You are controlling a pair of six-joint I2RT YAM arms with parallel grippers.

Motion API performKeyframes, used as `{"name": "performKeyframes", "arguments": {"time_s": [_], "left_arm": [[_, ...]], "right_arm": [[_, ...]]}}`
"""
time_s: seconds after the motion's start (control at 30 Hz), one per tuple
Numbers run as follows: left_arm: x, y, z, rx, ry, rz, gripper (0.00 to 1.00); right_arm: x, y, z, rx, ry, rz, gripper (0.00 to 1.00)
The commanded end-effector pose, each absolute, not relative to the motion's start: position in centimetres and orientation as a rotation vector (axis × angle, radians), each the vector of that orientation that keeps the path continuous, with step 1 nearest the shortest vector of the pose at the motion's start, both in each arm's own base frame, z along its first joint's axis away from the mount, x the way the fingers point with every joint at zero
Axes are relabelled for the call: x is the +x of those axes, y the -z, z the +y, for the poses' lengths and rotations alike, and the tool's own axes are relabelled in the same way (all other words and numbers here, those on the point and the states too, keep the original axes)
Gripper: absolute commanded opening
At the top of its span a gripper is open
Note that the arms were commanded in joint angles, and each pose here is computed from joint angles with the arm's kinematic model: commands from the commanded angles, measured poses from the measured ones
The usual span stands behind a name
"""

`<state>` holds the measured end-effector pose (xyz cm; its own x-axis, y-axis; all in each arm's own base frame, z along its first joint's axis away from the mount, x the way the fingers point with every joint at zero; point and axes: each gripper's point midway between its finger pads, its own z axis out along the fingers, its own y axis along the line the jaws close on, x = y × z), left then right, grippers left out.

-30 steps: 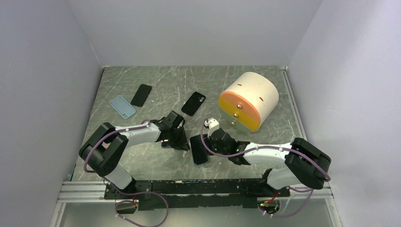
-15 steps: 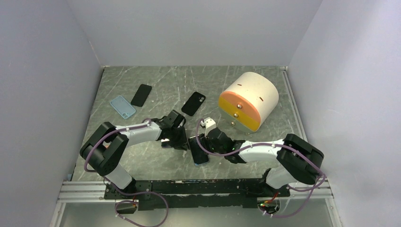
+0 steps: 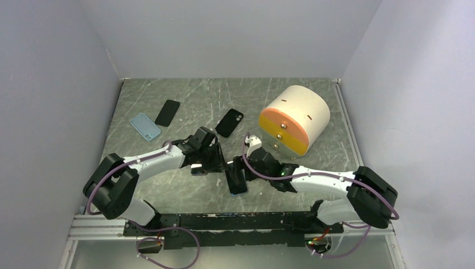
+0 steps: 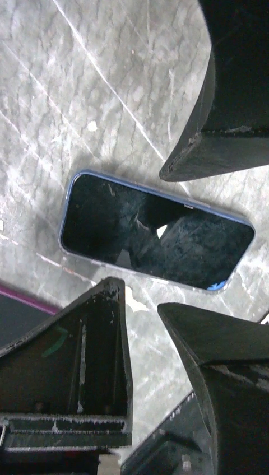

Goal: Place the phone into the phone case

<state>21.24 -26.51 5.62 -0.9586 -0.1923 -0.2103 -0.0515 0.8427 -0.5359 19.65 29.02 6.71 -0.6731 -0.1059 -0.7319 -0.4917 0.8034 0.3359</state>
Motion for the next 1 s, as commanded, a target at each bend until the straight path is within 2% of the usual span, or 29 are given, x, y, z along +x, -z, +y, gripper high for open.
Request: {"name": "performKeyframes", "arguments": {"time_s": [0.0, 0.13, 0.17, 0.8, 0.97], "left_arm": [[21.3, -5.8, -27.0, -0.202, 0.832, 2.746, 0.42], [21.3, -5.3, -27.2, -0.196, 0.845, 2.744, 0.42], [21.4, -5.2, -27.3, -0.197, 0.855, 2.743, 0.42], [19.8, -2.9, -27.6, -0.221, 0.924, 2.803, 0.42], [19.2, -2.6, -27.7, -0.225, 0.952, 2.815, 0.40]], "right_arm": [[18.4, -7.1, 29.5, -0.373, -0.823, 2.283, 0.86], [17.5, -6.5, 29.5, -0.350, -0.880, 2.302, 0.98], [17.5, -6.4, 29.5, -0.344, -0.884, 2.301, 0.99], [17.8, -4.4, 30.5, -0.221, -0.904, 2.378, 0.99], [17.4, -6.0, 32.4, -0.189, -1.054, 2.349, 0.99]]}}
